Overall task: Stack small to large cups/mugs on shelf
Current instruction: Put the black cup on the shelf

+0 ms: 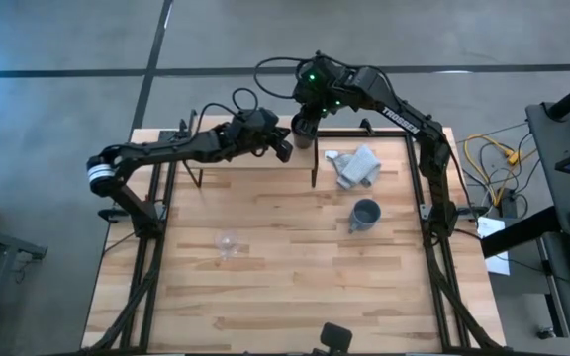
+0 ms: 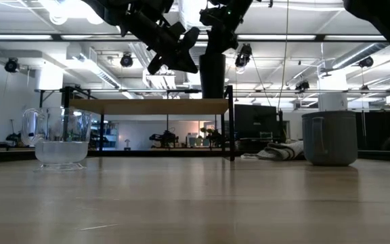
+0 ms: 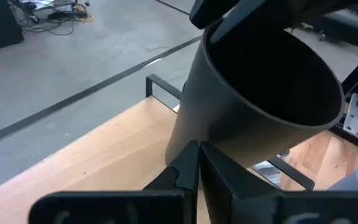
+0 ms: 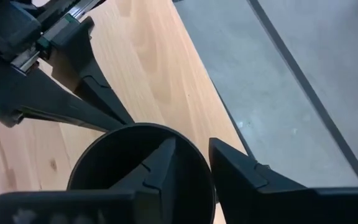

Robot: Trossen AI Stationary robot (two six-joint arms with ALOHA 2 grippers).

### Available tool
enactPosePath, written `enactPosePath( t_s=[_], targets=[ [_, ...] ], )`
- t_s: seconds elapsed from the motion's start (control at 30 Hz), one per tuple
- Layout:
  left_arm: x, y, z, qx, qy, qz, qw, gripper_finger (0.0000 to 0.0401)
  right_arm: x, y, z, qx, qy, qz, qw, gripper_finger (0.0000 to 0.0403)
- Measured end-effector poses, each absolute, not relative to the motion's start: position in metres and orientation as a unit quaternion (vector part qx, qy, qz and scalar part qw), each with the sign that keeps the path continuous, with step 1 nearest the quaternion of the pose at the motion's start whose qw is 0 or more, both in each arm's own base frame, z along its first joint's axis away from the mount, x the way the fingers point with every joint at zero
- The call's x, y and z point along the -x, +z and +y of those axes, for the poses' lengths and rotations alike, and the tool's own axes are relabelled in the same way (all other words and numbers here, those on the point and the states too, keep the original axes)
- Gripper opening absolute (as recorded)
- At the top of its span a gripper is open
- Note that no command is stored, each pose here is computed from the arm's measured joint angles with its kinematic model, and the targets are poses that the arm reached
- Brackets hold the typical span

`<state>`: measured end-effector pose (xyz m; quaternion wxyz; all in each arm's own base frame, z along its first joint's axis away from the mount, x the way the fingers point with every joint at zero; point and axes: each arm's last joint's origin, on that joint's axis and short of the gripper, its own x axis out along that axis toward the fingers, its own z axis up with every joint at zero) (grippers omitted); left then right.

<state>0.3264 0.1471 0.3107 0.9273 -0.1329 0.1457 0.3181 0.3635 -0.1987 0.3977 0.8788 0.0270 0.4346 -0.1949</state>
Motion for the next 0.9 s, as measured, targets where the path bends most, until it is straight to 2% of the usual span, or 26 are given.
enactPosePath(
  t_s=[0.33,0.7,0.9],
  targets=[
    [-0.309,0.327,0.145,0.126,0.327,0.146,0.925,0.0,-0.364,0.398,-0.199,-0.02,-0.197,0.431,0.88,0.0077],
    [-0.277,0.356,0.133,0.109,0.34,0.141,0.923,0.0,-0.366,0.405,-0.194,-0.031,-0.205,0.407,0.89,0.009],
    [-0.263,0.367,0.127,0.106,0.339,0.135,0.925,0.0,-0.367,0.402,-0.191,-0.014,-0.19,0.424,0.885,0.0073]
  ],
)
